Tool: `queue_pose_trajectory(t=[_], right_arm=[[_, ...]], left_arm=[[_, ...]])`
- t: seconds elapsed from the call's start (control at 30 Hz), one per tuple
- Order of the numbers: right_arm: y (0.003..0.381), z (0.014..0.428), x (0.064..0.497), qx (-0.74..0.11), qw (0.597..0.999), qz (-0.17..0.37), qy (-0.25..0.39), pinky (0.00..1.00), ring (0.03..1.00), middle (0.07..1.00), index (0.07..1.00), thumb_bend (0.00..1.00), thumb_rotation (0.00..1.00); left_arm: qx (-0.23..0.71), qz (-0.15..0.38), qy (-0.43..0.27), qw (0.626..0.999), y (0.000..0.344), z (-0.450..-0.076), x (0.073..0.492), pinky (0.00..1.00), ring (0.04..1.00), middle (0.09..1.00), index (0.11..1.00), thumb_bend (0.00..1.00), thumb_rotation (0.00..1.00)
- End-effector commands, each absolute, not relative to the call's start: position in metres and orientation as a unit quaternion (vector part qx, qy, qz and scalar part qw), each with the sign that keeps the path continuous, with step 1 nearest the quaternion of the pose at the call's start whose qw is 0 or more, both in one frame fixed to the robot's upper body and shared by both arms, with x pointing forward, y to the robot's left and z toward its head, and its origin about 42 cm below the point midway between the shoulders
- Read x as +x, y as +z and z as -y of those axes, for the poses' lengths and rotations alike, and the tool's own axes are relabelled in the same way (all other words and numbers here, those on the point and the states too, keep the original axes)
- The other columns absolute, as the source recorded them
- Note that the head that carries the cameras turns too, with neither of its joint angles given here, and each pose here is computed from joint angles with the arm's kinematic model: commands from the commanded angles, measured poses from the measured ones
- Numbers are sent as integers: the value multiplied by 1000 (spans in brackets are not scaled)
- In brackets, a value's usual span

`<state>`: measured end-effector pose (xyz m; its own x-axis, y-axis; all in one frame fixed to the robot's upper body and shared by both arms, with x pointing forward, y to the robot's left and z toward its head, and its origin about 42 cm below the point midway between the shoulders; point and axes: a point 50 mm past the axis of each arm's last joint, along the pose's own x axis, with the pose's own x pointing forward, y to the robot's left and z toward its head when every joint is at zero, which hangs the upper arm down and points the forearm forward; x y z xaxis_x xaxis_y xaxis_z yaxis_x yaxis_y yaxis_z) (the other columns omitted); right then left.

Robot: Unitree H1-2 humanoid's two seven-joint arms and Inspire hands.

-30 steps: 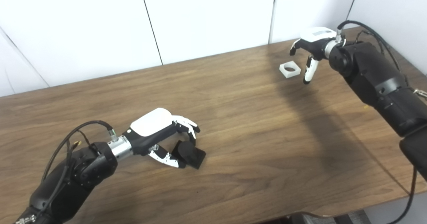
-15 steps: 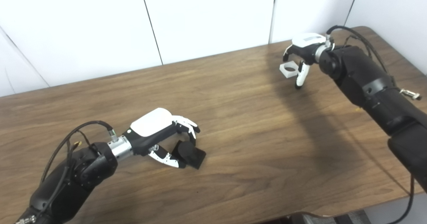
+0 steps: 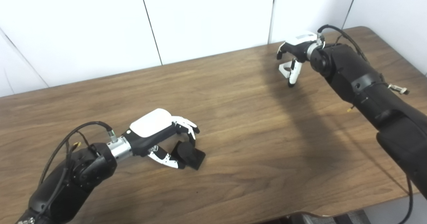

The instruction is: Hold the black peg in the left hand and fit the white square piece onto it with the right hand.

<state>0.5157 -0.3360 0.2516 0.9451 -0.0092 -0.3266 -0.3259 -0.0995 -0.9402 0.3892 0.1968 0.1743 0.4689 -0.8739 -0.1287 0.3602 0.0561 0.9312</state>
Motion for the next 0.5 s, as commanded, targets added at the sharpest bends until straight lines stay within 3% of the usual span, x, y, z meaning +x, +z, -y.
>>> queue_pose_trajectory(t=[0.0,0.47], right_arm=[[276,332,525,-738,661,-83,106,765,878,863,756,765,160],[280,352,519,-744,654,-100,95,789,893,857,752,751,143]], left_arm=[[564,166,-502,634,136,-217,370,613,769,784,492,522,71],[569,164,-501,631,138,-223,371,617,766,781,492,523,70]])
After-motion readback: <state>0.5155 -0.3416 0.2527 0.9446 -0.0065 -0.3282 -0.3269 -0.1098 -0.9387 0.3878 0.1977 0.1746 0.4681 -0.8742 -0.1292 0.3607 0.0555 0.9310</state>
